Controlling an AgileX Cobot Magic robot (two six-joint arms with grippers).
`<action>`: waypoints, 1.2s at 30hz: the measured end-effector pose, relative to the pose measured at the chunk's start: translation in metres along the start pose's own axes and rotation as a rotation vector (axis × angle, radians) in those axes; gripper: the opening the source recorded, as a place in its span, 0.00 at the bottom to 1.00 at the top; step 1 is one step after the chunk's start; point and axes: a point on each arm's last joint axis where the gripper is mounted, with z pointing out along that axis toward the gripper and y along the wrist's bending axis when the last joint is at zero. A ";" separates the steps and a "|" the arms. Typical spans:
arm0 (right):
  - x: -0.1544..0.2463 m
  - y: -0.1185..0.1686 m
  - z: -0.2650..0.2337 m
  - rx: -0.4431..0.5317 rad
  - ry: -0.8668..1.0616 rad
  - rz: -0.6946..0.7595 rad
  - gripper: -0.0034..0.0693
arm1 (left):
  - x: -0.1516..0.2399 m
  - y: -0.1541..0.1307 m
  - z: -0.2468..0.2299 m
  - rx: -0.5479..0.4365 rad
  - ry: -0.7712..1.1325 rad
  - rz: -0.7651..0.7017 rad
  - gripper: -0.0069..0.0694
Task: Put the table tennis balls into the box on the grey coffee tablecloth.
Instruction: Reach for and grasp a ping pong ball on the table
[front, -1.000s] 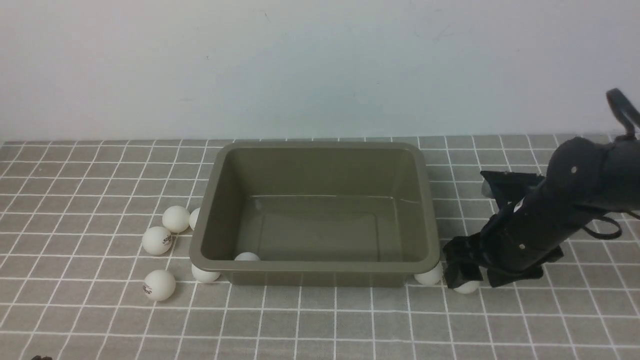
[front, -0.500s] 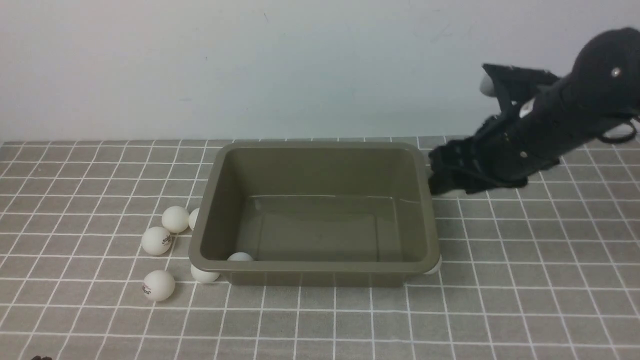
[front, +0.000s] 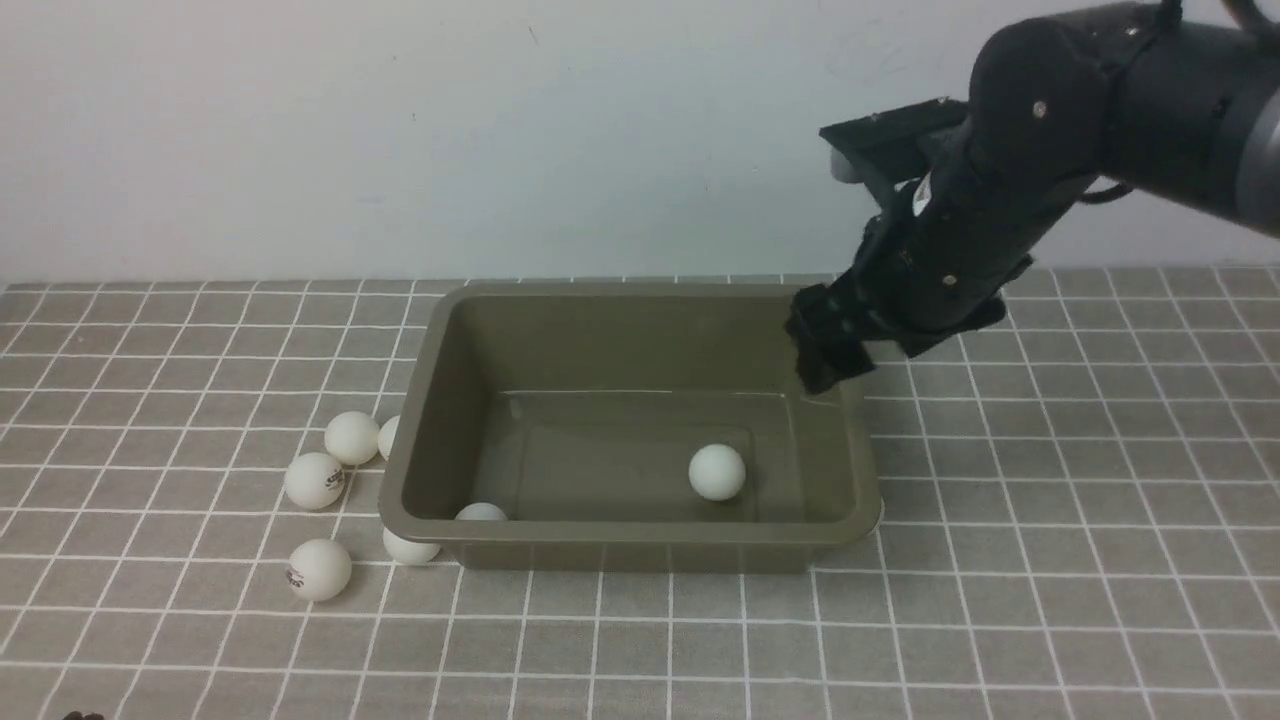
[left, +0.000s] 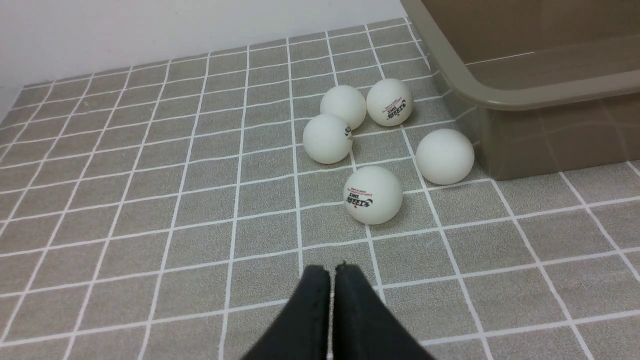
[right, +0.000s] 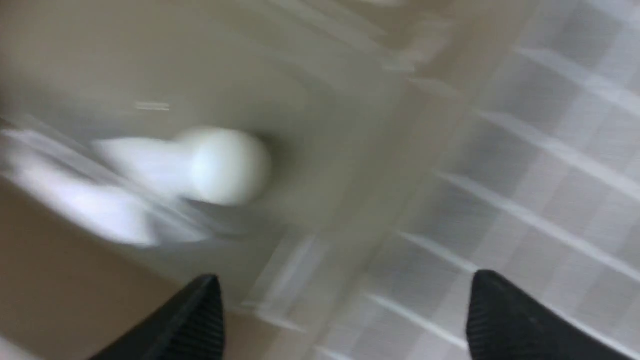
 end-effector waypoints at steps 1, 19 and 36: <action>0.001 -0.012 -0.004 0.044 0.007 0.023 0.75 | 0.000 0.000 0.000 0.000 0.000 0.000 0.08; 0.046 -0.051 0.098 -0.296 0.214 0.331 0.39 | 0.000 0.000 0.000 0.000 0.000 0.000 0.08; 0.045 -0.036 0.124 -0.317 0.205 0.354 0.83 | 0.000 0.000 0.000 0.000 0.000 0.000 0.08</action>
